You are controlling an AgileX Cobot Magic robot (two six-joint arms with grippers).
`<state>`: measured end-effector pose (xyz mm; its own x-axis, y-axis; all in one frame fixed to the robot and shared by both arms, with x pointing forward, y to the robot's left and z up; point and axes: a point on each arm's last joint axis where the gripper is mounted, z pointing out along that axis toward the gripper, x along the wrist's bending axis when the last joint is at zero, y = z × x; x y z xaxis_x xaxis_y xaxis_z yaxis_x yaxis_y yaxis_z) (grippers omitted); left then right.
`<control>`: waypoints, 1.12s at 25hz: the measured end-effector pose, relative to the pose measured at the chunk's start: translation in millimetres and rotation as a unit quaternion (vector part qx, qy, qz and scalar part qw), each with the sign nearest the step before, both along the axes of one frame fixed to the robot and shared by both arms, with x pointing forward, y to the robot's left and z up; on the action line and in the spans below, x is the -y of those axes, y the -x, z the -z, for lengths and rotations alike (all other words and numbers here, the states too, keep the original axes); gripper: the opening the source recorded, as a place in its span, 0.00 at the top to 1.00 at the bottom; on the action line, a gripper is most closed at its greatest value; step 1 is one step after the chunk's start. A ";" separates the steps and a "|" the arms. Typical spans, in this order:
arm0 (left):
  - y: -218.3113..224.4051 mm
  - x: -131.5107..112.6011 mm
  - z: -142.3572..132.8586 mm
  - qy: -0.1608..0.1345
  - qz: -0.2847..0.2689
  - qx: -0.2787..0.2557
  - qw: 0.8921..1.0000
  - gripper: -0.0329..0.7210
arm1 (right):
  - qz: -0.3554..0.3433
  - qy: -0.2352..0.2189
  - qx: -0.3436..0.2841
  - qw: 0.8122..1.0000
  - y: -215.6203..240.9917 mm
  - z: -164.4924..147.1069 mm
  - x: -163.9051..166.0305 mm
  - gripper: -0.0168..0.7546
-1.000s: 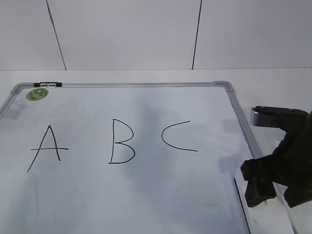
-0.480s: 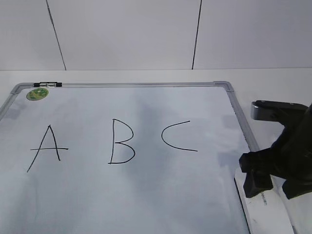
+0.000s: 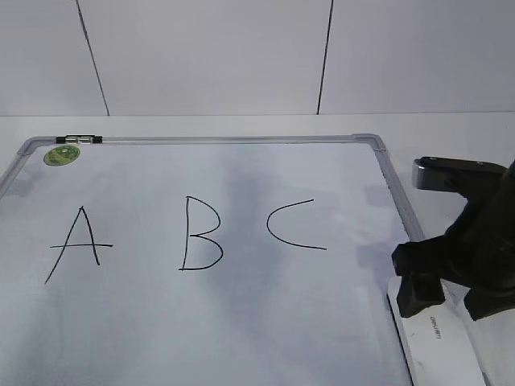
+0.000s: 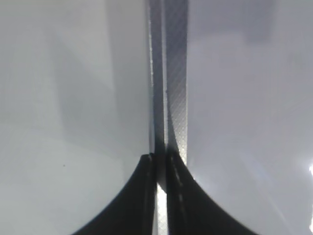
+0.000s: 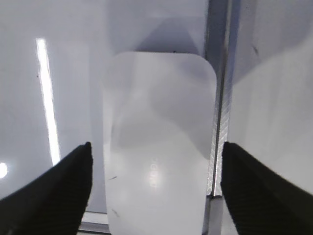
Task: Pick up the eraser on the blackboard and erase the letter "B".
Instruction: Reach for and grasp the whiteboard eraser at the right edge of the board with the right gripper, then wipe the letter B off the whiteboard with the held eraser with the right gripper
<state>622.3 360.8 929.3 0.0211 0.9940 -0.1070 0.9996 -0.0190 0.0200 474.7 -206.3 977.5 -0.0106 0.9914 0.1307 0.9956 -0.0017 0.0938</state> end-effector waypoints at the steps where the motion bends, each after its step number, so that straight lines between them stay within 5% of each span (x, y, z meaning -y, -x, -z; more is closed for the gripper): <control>1: 0.0 0.1 0.0 0.001 -0.001 0.000 1.000 0.94 | 0.000 0.000 0.000 1.000 0.1 0.0 -0.1 0.18; 11: 0.1 0.2 0.0 0.001 0.000 -0.001 1.000 0.94 | -0.001 0.008 -0.054 0.999 0.0 17.8 -4.8 0.15; 28: 0.0 0.5 0.0 0.003 -0.001 0.000 1.000 0.94 | 0.001 0.005 -0.051 0.999 -1.1 18.8 -5.4 0.16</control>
<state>622.3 360.4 929.4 0.0182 0.9935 -0.1122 0.9997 -0.0161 0.0194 475.8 -200.9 958.7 0.0045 0.9927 0.1205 1.0000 -0.0036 -0.0083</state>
